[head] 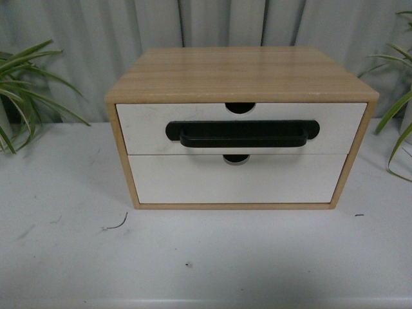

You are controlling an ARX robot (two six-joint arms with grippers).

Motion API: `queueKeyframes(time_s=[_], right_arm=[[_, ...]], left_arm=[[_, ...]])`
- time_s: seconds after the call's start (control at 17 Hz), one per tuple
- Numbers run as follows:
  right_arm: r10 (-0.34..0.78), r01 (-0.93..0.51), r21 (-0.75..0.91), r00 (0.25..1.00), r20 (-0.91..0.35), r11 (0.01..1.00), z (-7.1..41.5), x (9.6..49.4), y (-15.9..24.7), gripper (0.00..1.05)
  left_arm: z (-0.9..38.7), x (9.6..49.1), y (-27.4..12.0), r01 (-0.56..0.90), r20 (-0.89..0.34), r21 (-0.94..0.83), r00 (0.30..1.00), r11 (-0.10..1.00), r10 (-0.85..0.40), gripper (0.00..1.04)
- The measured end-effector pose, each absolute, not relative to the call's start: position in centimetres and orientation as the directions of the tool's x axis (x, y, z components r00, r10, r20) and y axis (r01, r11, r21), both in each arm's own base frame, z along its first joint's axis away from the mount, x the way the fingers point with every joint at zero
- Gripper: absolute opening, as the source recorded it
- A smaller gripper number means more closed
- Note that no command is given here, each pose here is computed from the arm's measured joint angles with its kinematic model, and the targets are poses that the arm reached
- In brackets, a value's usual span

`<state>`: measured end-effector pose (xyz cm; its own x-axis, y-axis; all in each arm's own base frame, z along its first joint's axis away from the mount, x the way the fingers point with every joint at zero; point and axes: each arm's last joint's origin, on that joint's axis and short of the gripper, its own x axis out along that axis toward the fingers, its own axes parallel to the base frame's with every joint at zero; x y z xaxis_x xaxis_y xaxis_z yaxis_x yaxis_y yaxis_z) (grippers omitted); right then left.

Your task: Pull drawer

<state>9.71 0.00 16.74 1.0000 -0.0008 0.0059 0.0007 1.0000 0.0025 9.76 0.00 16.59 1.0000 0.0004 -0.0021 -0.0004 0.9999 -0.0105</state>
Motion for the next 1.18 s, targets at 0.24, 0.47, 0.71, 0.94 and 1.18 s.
queueKeyframes(time_s=[0.24,0.47,0.71,0.94,1.18], right_arm=[[0.000,0.000,0.002,1.000,0.006,1.000,16.74,9.71,0.00,0.98],[-0.001,0.001,0.002,1.000,0.006,1.000,16.74,9.71,0.00,0.98],[-0.001,0.001,0.002,1.000,0.006,1.000,16.74,9.71,0.00,0.98],[-0.001,0.001,0.002,1.000,0.006,1.000,16.74,9.71,0.00,0.98],[-0.001,0.001,0.002,1.000,0.006,1.000,16.74,9.71,0.00,0.98]], left_arm=[[16.59,9.76,0.00,0.000,-0.002,-0.010,1.000,1.000,0.000,0.98],[16.59,9.76,0.00,0.000,-0.002,-0.010,1.000,1.000,0.000,0.98],[16.59,9.76,0.00,0.000,-0.002,-0.010,1.000,1.000,0.000,0.98],[16.59,9.76,0.00,0.000,-0.002,-0.010,1.000,1.000,0.000,0.98],[16.59,9.76,0.00,0.000,-0.002,-0.010,1.000,1.000,0.000,0.98]])
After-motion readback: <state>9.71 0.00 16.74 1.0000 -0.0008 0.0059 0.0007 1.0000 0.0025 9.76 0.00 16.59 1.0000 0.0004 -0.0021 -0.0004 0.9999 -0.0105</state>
